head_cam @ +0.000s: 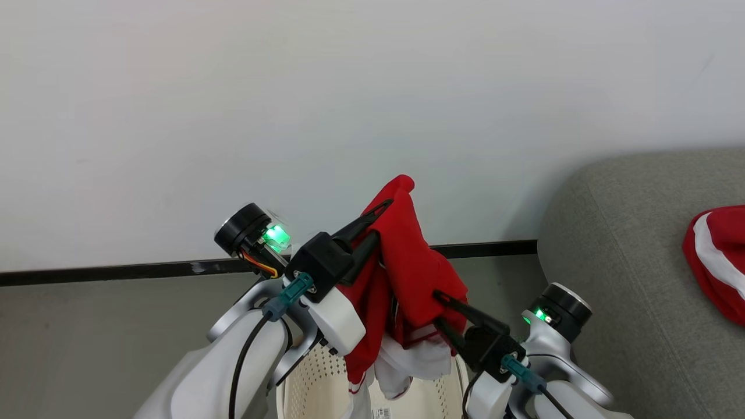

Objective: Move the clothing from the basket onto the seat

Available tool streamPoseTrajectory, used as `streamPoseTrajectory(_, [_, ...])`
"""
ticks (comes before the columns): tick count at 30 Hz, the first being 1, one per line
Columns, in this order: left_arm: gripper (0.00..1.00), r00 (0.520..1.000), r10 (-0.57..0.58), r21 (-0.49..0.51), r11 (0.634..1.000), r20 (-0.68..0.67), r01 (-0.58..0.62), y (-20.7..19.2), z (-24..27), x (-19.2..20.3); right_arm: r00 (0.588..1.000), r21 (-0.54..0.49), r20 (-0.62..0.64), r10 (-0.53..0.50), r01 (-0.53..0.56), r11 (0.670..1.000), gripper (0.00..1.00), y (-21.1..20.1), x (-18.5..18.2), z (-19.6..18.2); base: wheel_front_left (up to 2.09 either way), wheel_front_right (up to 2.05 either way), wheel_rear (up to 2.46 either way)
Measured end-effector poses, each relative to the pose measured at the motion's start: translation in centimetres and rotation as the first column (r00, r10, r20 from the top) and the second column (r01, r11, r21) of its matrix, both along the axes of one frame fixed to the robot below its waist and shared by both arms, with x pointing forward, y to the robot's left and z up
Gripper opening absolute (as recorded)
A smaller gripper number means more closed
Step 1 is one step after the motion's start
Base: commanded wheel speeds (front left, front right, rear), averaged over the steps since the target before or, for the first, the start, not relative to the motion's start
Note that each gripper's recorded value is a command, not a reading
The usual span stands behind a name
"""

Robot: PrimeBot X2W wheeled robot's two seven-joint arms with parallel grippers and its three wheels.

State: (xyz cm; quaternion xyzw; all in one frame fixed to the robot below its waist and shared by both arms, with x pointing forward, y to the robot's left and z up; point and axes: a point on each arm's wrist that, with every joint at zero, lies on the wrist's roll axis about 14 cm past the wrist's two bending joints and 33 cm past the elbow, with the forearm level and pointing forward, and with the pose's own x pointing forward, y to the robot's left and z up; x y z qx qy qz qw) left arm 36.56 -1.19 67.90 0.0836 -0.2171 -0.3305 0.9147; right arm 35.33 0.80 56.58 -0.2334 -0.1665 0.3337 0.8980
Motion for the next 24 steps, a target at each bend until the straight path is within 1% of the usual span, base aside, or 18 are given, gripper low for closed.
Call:
streamPoseTrajectory(1, [0.00,1.000,-0.001,-0.001,1.000,-0.001,0.001,0.0,0.0,0.0,1.000,-0.002,-0.005,-0.001,0.000,1.000,0.00,0.0,0.0,-0.2,0.00,0.00,0.00])
streamPoseTrajectory(5, [0.00,1.000,-0.002,-0.006,1.000,-0.009,0.002,0.0,-0.1,0.1,1.000,-0.001,-0.015,-0.006,0.006,1.000,0.00,-0.1,0.3,-0.4,0.00,0.00,0.00])
streamPoseTrajectory(8, [0.00,1.000,0.004,-0.011,1.000,-0.017,-0.004,0.2,-0.3,0.4,0.999,0.024,-0.019,-0.031,0.032,0.999,0.00,-0.7,0.7,-0.1,0.00,0.00,0.00])
streamPoseTrajectory(11, [0.00,0.999,0.015,-0.020,1.000,-0.051,-0.016,0.6,-1.2,0.7,0.997,0.065,-0.025,-0.068,0.069,0.995,0.00,-1.8,1.4,0.5,0.00,0.00,0.00])
streamPoseTrajectory(13, [0.00,0.995,0.029,-0.027,0.999,-0.093,-0.032,1.0,-2.4,1.0,0.993,0.130,-0.038,-0.113,0.117,0.985,0.00,-3.3,2.1,1.3,0.00,0.00,0.00])
streamPoseTrajectory(16, [0.00,0.990,0.038,-0.047,0.998,-0.136,-0.045,1.3,-3.4,1.3,0.986,0.195,-0.055,-0.160,0.168,0.966,0.00,-5.1,2.7,2.0,0.00,0.00,0.00])
streamPoseTrajectory(17, [0.24,0.987,0.040,-0.064,0.997,-0.154,-0.050,1.5,-3.6,1.4,0.984,0.209,-0.056,-0.171,0.179,0.961,0.00,-5.6,2.8,2.2,0.00,0.00,0.00])
streamPoseTrajectory(18, [0.40,0.985,0.039,-0.079,0.996,-0.168,-0.053,1.6,-3.9,1.5,0.982,0.230,-0.055,-0.182,0.190,0.955,0.00,-6.0,2.9,2.6,0.00,0.00,0.00])
streamPoseTrajectory(19, [0.46,0.984,0.041,-0.081,0.995,-0.176,-0.056,1.7,-4.1,1.5,0.980,0.246,-0.053,-0.190,0.197,0.949,0.00,-6.4,3.0,2.9,0.00,0.00,0.00])
streamPoseTrajectory(20, [1.00,0.982,0.042,-0.081,0.995,-0.186,-0.058,1.7,-4.5,1.6,0.979,0.256,-0.049,-0.198,0.204,0.945,0.00,-6.7,3.1,3.2,0.00,0.00,0.00])
streamPoseTrajectory(24, [1.00,0.975,0.034,-0.097,0.994,-0.220,-0.057,1.6,-5.6,1.5,0.972,0.305,-0.040,-0.230,0.231,0.924,0.00,-8.2,3.3,4.3,0.00,0.00,0.00])
